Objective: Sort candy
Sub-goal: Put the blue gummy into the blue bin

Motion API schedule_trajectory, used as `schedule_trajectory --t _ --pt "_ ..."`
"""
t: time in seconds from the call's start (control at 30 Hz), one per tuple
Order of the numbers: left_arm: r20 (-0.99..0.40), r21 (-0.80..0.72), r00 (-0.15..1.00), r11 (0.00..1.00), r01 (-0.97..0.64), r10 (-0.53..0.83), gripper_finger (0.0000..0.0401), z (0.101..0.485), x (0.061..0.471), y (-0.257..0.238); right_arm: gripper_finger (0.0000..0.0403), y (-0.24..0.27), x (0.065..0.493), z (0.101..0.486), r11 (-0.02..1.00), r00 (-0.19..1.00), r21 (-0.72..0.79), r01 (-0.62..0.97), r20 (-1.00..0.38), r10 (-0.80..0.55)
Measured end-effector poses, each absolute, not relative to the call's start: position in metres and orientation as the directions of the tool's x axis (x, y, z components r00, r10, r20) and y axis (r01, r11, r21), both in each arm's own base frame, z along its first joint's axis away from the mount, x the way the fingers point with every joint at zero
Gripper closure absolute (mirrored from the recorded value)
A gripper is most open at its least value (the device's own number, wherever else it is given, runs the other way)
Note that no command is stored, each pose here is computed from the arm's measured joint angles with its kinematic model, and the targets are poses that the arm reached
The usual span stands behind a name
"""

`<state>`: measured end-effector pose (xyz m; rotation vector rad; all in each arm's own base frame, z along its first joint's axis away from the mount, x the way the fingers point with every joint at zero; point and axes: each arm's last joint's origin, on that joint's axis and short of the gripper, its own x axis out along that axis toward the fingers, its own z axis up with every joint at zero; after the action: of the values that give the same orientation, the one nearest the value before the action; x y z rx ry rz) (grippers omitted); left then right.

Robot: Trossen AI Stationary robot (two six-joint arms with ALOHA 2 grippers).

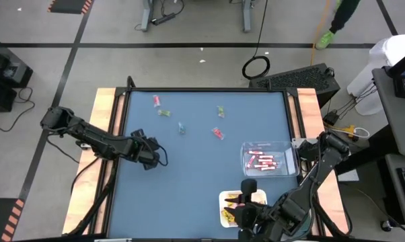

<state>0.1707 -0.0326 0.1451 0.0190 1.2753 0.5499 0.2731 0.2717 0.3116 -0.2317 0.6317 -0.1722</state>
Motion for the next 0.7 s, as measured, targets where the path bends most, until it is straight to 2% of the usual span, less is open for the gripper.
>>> schedule_trajectory --t 0.17,0.3,0.4,0.6,0.7 --pt "-0.890 0.322 0.174 0.851 -0.415 0.421 0.0225 0.145 0.172 -0.028 0.0291 0.272 0.273 0.310 0.960 0.791 -0.268 0.079 -0.569 -0.224" --pt "-0.886 0.320 0.174 0.838 -0.443 0.430 0.0236 0.146 0.173 -0.025 0.0291 0.274 0.273 0.309 0.960 0.791 -0.270 0.075 -0.571 -0.222" --pt "-0.885 0.304 0.186 0.831 -0.465 0.428 0.0214 0.146 0.174 -0.025 0.0291 0.274 0.273 0.310 0.960 0.791 -0.269 0.075 -0.570 -0.222" --pt "-0.874 0.322 0.186 0.822 -0.470 0.449 0.0142 0.146 0.175 -0.021 0.0291 0.274 0.273 0.309 0.963 0.787 -0.260 0.065 -0.580 -0.210" --pt "-0.879 0.313 0.172 0.810 -0.496 0.444 0.0127 0.145 0.176 -0.018 0.0291 0.274 0.273 0.309 0.965 0.786 -0.256 0.061 -0.584 -0.205"
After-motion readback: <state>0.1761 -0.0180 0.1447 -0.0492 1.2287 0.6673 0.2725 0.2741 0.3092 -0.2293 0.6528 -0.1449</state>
